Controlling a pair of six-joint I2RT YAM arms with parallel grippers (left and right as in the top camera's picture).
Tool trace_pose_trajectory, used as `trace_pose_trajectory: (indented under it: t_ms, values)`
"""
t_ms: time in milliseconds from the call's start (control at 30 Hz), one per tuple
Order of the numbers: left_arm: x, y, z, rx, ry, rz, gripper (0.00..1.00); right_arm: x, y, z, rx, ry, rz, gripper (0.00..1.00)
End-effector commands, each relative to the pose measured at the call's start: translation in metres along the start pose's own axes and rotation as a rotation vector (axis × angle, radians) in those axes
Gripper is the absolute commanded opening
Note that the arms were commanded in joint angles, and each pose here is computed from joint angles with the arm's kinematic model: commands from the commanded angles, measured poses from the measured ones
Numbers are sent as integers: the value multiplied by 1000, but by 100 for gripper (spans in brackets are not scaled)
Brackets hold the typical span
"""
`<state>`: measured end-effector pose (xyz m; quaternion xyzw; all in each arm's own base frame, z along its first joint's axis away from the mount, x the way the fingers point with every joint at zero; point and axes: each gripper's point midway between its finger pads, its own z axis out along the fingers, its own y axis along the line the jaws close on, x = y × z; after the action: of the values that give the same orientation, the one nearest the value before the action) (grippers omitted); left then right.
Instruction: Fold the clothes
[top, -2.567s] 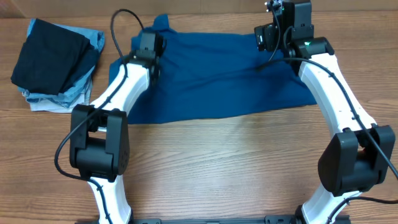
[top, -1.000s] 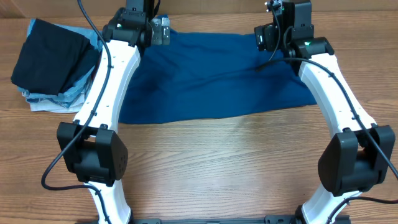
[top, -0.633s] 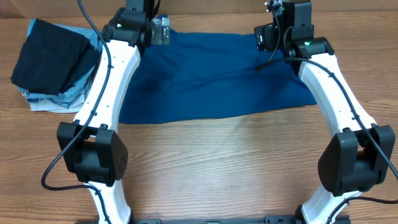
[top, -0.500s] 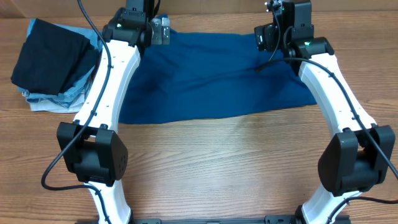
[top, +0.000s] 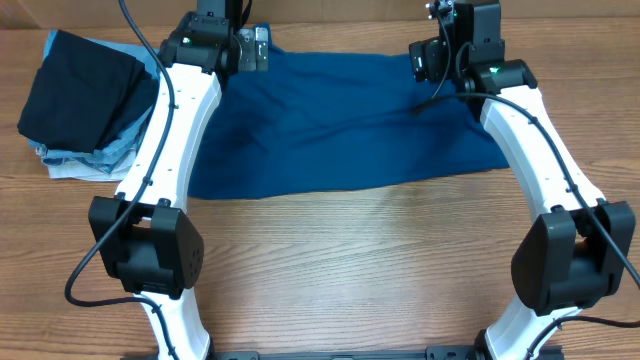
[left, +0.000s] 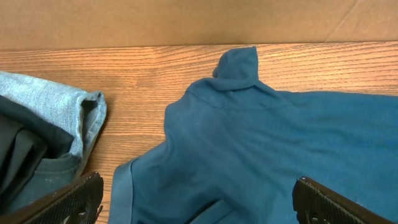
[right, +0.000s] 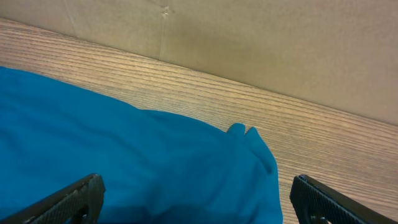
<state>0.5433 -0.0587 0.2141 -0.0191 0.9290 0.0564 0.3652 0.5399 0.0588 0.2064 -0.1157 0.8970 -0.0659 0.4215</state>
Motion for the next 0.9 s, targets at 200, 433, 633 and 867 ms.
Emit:
trace_pose_trajectory:
  t_ms: [200, 433, 633, 867]
  values:
    - [-6, -1, -6, 10, -17, -18, 100, -6, -1, -3, 8, -18, 9, 100]
    - [-6, -1, -6, 10, -17, -19, 100, -6, -1, -3, 8, -18, 9, 100]
    - [-9, -9, -6, 60, -27, -40, 100, -13, 12, -3, -70, -51, 10, 100]
    - [-22, -16, -7, 99, -77, -50, 100, -9, 20, -4, -113, -34, 7, 100]
